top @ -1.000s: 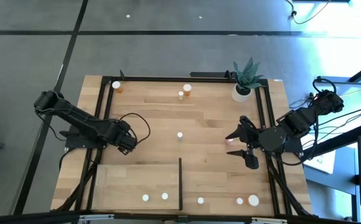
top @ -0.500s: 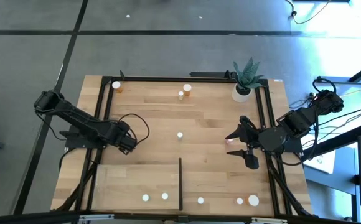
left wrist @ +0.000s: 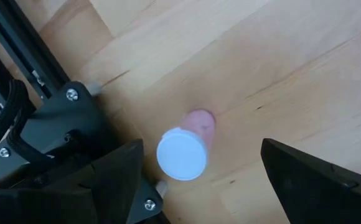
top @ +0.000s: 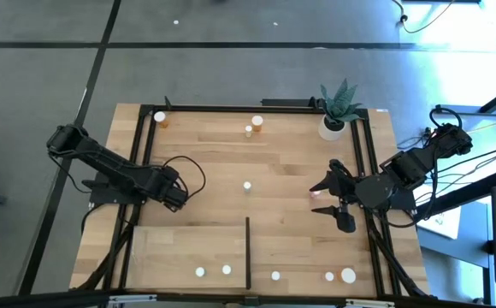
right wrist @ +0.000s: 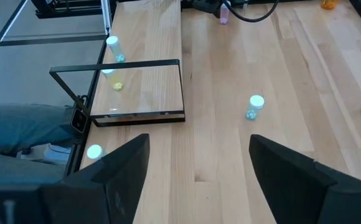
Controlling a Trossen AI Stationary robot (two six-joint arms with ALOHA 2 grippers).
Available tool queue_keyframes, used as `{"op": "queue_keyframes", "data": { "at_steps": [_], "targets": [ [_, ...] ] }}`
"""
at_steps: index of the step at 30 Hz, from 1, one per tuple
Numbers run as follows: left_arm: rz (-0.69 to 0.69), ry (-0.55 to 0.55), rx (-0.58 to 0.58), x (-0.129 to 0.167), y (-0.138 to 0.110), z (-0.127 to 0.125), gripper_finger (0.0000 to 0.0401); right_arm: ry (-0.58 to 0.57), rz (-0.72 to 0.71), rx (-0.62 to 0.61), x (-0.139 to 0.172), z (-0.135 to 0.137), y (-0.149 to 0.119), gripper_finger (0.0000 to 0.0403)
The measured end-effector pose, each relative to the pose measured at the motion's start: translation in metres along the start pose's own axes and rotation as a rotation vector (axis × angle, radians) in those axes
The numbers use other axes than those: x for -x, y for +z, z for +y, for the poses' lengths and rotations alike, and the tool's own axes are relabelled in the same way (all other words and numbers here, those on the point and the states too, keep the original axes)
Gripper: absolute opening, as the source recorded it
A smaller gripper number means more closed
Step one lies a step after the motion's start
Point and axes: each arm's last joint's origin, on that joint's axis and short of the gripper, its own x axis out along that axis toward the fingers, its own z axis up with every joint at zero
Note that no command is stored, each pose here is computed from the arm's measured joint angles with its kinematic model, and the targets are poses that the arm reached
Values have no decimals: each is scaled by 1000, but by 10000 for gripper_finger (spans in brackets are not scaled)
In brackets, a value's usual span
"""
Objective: Pick and place medicine bottles onto shelf by color
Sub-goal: Put the left pink pill bottle on the shelf
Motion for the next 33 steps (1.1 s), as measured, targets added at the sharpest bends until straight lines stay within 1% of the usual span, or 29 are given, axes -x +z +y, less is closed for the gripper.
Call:
{"op": "queue_keyframes", "data": {
  "at_steps": [5,9,13,22,33],
  "targets": [
    [-14,15,20,-1,1,-1,318,0,0,0,0,0,0,278],
    [-14,5,23,-2,1,-3,318,0,0,0,0,0,0,277],
    [-12,3,45,-2,1,-3,309,0,0,0,0,0,0,277],
    [-8,3,46,-2,1,-3,272,0,0,0,0,0,0,278],
    [14,0,44,-2,0,-3,210,0,1,0,0,0,0,278]
  ]
}}
